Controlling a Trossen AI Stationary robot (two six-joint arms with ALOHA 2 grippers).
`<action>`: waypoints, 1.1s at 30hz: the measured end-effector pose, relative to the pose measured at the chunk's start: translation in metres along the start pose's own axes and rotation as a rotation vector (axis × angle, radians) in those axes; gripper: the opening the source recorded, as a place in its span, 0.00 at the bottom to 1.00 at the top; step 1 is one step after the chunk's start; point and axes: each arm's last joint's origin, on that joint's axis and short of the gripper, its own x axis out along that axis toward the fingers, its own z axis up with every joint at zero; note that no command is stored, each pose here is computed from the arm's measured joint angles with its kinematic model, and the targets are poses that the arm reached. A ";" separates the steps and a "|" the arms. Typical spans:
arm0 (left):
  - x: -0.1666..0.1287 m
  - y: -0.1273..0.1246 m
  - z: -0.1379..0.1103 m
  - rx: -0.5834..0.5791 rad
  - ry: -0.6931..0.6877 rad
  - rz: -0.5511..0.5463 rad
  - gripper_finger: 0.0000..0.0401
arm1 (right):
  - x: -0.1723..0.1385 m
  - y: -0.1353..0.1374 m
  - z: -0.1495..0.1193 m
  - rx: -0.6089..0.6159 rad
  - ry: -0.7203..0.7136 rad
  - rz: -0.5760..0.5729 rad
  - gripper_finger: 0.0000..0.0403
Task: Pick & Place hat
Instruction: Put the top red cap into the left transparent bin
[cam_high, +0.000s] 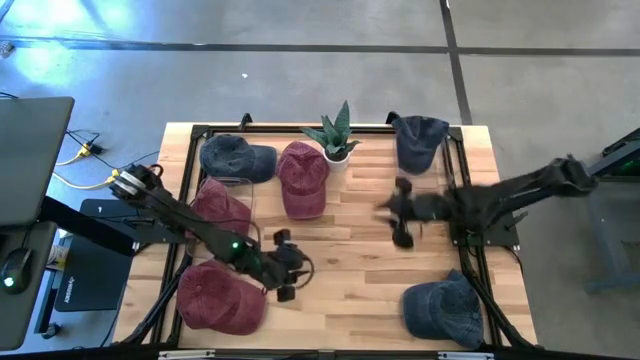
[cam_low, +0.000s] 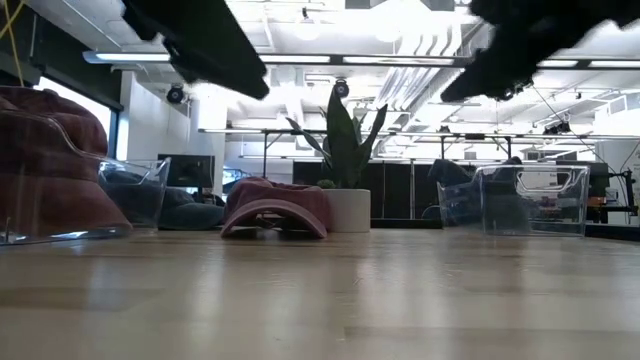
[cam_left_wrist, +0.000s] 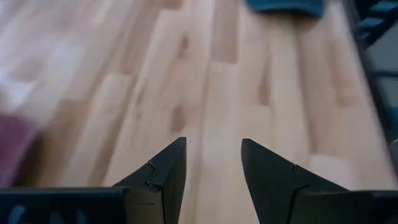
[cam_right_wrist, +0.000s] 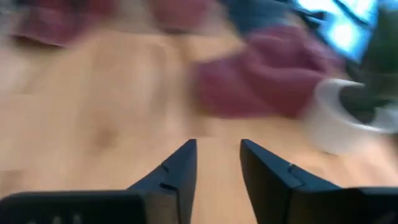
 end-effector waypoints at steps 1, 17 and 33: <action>-0.003 -0.002 0.003 0.008 0.010 0.033 0.37 | 0.001 0.013 -0.009 0.006 -0.033 0.039 0.26; -0.016 0.055 0.049 -0.110 0.240 0.334 0.37 | 0.017 0.113 -0.078 0.053 -0.279 0.220 0.03; 0.053 0.163 0.033 -0.228 0.313 0.772 0.37 | 0.030 0.113 -0.084 0.033 -0.285 0.192 0.02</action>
